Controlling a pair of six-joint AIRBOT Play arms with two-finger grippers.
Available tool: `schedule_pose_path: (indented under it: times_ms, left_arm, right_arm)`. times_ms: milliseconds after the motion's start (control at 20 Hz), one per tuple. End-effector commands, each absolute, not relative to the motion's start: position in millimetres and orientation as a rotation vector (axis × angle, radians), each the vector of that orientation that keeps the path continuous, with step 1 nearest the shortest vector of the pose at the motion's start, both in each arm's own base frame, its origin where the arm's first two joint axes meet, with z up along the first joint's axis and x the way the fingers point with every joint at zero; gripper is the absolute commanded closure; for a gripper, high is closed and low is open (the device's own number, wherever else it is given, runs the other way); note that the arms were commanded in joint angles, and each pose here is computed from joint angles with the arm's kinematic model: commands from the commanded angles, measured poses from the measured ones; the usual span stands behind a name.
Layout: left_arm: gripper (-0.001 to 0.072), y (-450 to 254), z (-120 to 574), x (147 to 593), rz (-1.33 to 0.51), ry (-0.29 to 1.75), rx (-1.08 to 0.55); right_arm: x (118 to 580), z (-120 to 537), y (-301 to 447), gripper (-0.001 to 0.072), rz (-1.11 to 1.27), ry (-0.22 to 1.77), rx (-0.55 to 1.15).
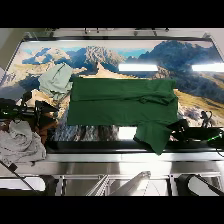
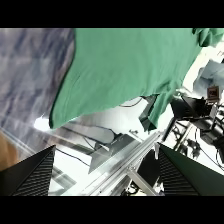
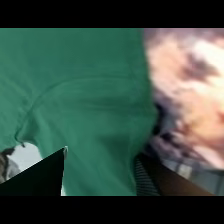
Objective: Fold the shirts.
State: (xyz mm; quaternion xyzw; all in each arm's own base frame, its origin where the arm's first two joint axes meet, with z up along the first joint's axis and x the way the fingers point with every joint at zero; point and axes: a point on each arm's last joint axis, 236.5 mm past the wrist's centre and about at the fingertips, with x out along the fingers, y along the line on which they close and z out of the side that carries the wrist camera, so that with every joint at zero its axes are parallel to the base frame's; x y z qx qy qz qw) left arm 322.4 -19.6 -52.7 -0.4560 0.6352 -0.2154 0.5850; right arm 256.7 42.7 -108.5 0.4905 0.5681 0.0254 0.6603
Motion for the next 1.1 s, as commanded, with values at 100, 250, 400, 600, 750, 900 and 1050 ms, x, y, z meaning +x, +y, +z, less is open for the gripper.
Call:
schedule_pose_path:
  times_ms: [100,250,400,600,750,900,1050]
  left_arm:
    - [0.0004,-20,-67,327,-0.443,1.458,-1.028]
    - [0.0013,-27,-82,340,-0.397,1.439,-0.947]
    - [0.0014,-47,-100,348,-0.376,1.472,-0.919]
    - [0.0014,-84,-117,335,-0.474,1.623,-0.914]
    - [0.0252,-105,-113,323,-0.583,1.723,-0.908]
    - [0.0691,-120,-99,318,-0.686,1.769,-0.878]
    - [0.069,-120,-74,324,-0.751,1.752,-0.828]
  right_arm:
    - [281,-106,79,0.0392,0.132,1.202,1.104]
    - [282,-104,79,0.0434,0.144,1.195,1.103]
    - [282,-104,79,0.0434,0.144,1.194,1.104]
    - [282,-104,79,0.0435,0.146,1.194,1.101]
    - [282,-104,79,0.0435,0.148,1.193,1.099]
    - [279,-100,85,0.0563,0.186,1.203,1.099]
    - [274,-86,95,0.068,0.28,1.222,1.087]
